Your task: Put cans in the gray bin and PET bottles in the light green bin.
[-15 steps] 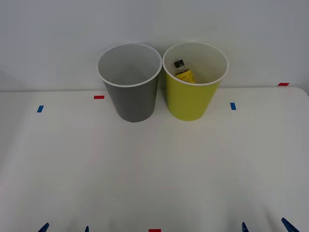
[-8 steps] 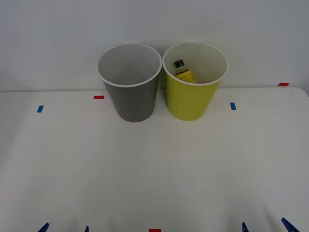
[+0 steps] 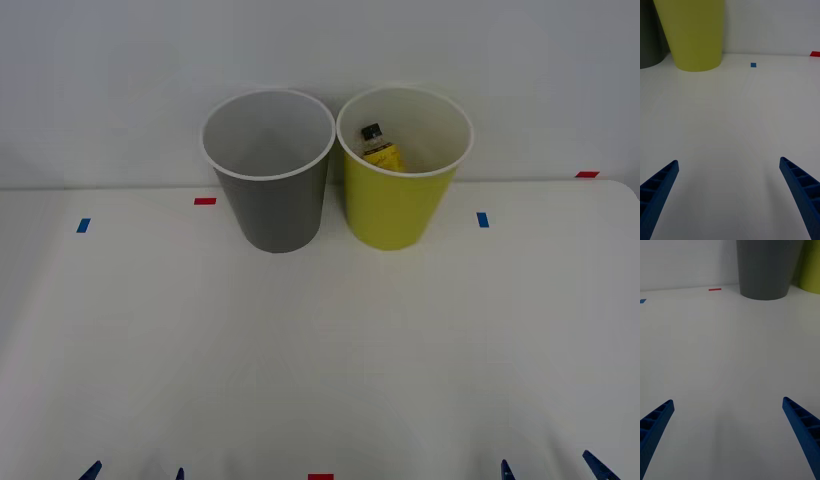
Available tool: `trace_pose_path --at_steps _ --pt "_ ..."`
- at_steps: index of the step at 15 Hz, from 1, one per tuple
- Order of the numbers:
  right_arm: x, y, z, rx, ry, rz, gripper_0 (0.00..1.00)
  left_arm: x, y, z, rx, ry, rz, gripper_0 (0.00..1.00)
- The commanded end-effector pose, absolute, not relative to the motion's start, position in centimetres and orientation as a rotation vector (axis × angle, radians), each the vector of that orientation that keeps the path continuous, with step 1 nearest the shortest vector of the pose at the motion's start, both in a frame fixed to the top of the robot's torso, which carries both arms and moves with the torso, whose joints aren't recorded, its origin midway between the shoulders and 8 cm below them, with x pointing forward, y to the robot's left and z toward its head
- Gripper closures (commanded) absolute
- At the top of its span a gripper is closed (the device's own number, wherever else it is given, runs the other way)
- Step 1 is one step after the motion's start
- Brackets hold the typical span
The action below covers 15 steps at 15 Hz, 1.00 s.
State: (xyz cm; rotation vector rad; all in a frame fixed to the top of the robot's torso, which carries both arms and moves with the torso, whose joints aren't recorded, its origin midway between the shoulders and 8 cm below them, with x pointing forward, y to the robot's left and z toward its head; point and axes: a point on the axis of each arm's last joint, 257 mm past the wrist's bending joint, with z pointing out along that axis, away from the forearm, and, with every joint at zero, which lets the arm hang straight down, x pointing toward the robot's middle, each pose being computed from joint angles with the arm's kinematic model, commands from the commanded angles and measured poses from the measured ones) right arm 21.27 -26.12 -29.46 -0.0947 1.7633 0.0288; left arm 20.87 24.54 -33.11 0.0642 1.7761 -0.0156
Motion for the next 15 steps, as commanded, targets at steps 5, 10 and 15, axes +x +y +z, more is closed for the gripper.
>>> trace_pose_path --at_steps 5,10,15 --pt "21.27 -26.12 -29.46 -0.095 1.763 0.029 0.07 20.87 24.54 -33.1 0.064 1.776 -0.016 0.0" --pt "21.27 -26.12 -29.46 -0.095 1.763 0.029 0.07 20.87 24.54 -33.1 0.064 1.776 -0.016 0.0" --pt "21.27 -26.12 -29.46 -0.095 1.763 0.029 0.07 20.87 24.54 -33.1 0.064 1.776 -0.016 0.0"
